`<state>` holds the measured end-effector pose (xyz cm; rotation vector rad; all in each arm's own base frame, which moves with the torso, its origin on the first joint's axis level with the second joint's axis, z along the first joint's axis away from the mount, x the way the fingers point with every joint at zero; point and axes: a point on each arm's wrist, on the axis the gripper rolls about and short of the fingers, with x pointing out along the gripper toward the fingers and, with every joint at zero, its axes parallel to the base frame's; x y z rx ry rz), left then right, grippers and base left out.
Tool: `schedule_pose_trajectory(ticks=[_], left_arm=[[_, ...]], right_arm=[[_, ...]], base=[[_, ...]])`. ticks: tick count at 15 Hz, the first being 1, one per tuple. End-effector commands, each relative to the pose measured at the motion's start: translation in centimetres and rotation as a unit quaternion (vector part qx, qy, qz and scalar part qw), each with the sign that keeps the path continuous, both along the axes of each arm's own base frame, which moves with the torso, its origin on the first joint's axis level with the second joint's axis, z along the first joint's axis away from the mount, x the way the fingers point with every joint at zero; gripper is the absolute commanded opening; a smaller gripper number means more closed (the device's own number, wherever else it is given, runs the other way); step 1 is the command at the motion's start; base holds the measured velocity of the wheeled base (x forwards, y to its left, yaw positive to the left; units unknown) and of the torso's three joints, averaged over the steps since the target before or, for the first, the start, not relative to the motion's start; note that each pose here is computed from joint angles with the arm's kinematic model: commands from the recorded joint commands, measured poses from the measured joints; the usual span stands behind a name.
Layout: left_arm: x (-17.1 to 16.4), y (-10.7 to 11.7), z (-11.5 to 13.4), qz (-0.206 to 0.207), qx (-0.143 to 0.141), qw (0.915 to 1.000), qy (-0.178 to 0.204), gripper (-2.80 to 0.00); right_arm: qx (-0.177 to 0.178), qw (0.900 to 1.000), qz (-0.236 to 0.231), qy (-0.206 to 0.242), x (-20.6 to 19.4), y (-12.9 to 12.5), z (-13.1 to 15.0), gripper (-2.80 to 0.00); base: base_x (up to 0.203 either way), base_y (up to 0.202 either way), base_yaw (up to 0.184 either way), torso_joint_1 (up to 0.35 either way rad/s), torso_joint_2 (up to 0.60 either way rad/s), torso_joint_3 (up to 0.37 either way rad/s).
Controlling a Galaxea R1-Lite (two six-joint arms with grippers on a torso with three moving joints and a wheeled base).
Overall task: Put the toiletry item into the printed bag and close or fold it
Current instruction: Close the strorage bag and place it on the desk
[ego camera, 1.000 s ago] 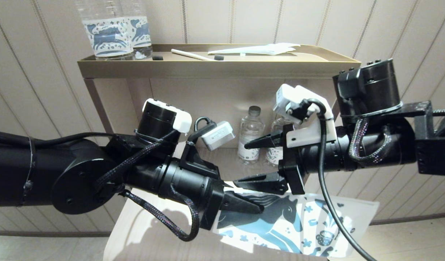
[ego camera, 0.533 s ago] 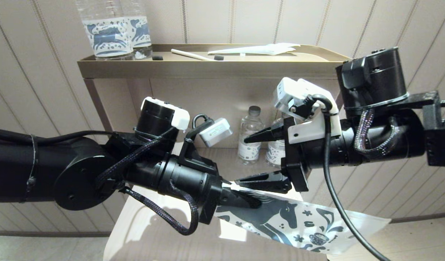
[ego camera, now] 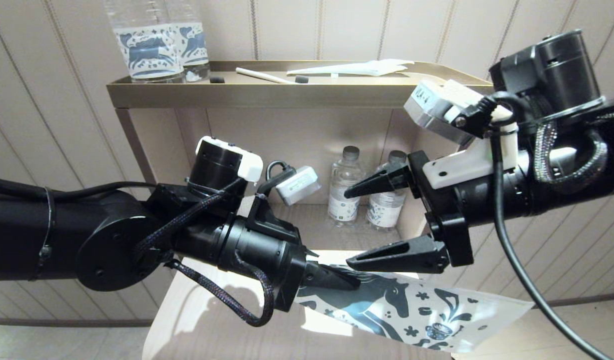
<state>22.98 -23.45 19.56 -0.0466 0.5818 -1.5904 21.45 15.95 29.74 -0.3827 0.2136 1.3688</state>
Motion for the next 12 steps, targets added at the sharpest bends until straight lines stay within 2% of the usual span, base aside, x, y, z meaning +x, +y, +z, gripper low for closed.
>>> schedule_pose_trajectory(ticks=[1,5,12], left_arm=[[0.0,0.0,0.0,-0.002,-0.001,1.0,0.001,-2.8],[0.0,0.0,0.1,-0.001,-0.002,1.0,0.001,-2.8],[0.0,0.0,0.0,-0.001,-0.001,1.0,0.001,-2.8]], right_arm=[[-0.01,1.0,0.011,0.001,0.2,0.4,-0.6,0.0],[-0.018,0.999,0.026,0.01,1.1,1.6,-1.5,0.0],[-0.016,0.999,0.041,0.013,0.9,2.2,-1.7,0.0]], base=[[0.0,0.0,0.0,0.0,0.0,0.0],[0.0,0.0,0.0,0.0,0.0,0.0],[0.0,0.0,0.0,0.0,0.0,0.0]])
